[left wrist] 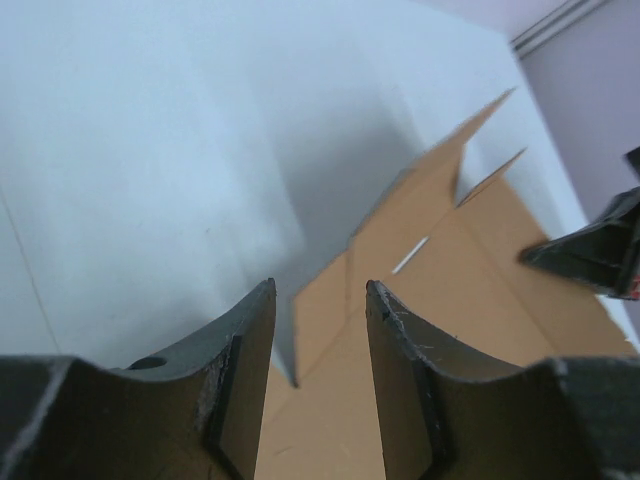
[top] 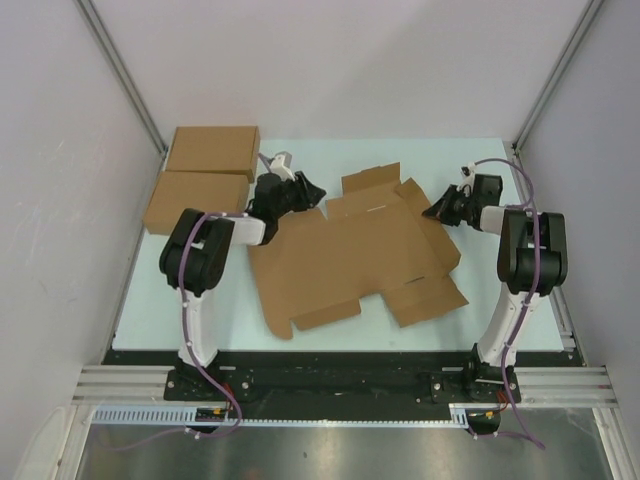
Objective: Fold the paper box
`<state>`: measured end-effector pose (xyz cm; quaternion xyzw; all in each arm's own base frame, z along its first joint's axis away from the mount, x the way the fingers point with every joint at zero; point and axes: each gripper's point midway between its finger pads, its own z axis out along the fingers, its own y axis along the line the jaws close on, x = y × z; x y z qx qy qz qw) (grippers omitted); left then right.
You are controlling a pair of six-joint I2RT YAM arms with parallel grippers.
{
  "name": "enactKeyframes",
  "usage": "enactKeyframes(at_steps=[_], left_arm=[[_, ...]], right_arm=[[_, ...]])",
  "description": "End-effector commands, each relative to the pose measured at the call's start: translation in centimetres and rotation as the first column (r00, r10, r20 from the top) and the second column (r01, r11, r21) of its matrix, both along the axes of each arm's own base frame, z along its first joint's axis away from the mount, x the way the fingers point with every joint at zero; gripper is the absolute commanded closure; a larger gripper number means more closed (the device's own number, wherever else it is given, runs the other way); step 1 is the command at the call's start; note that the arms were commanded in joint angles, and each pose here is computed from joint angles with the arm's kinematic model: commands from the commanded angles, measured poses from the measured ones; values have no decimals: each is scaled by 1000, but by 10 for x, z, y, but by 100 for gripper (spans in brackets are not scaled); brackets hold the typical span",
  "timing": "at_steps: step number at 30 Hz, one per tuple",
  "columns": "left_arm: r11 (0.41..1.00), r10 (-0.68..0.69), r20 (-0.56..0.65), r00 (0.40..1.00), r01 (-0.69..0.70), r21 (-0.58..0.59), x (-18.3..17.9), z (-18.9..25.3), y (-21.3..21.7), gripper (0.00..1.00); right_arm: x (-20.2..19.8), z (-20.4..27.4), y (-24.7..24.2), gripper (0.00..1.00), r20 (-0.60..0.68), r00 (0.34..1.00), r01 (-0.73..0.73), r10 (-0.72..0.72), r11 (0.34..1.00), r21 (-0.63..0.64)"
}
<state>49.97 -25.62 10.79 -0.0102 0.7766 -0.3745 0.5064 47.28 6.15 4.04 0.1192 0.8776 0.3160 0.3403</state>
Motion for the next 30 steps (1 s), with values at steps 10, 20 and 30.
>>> enactKeyframes(at_steps=[10, 20, 30], left_arm=[[993, -41, -173, 984, 59, 101, 12, -44, -15, 55], [957, -288, -113, 951, 291, 16, -31, -33, -67, 57], [948, -318, -64, 946, 316, -40, -59, -13, -69, 55]], right_arm=[[14, 0, -7, 100, 7, 1000, 26, -26, 1000, 12], [16, 19, 1, 100, 51, 999, 10, -10, 1000, -6], [6, 106, 10, 100, 250, 968, 88, 22, 902, -422]])
